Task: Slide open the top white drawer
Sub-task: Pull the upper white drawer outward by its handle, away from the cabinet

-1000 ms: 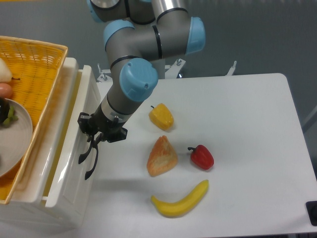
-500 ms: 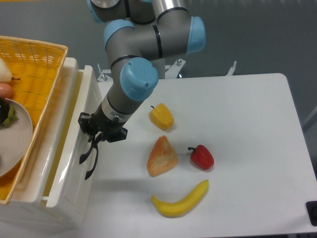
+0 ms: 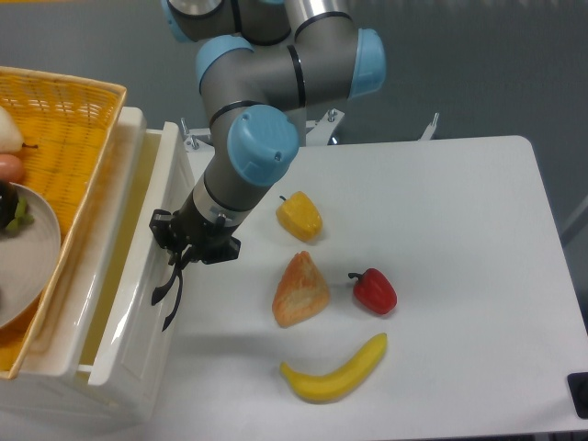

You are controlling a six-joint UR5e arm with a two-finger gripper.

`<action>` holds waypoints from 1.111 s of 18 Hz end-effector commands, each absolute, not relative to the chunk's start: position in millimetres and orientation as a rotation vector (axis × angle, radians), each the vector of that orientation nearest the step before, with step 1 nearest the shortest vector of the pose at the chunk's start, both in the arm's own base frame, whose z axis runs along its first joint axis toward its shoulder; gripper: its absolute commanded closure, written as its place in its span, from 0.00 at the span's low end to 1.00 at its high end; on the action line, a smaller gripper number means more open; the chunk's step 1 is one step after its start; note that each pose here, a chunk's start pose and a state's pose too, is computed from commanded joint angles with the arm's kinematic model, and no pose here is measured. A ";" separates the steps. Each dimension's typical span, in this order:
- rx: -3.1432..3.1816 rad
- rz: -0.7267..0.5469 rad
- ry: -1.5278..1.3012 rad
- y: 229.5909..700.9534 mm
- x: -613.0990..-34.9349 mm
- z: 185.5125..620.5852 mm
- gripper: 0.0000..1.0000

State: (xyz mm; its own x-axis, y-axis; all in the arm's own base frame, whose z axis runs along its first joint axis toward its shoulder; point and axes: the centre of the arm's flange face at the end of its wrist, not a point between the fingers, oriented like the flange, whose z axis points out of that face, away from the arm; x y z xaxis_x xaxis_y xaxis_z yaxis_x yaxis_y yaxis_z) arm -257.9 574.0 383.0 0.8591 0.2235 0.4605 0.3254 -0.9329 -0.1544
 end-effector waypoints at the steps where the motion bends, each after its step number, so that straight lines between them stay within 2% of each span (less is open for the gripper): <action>1: -2.808 -0.653 -0.420 574.4 -258.4 382.8 0.79; 20: -2.791 -0.623 -0.436 571.9 -272.9 382.2 0.79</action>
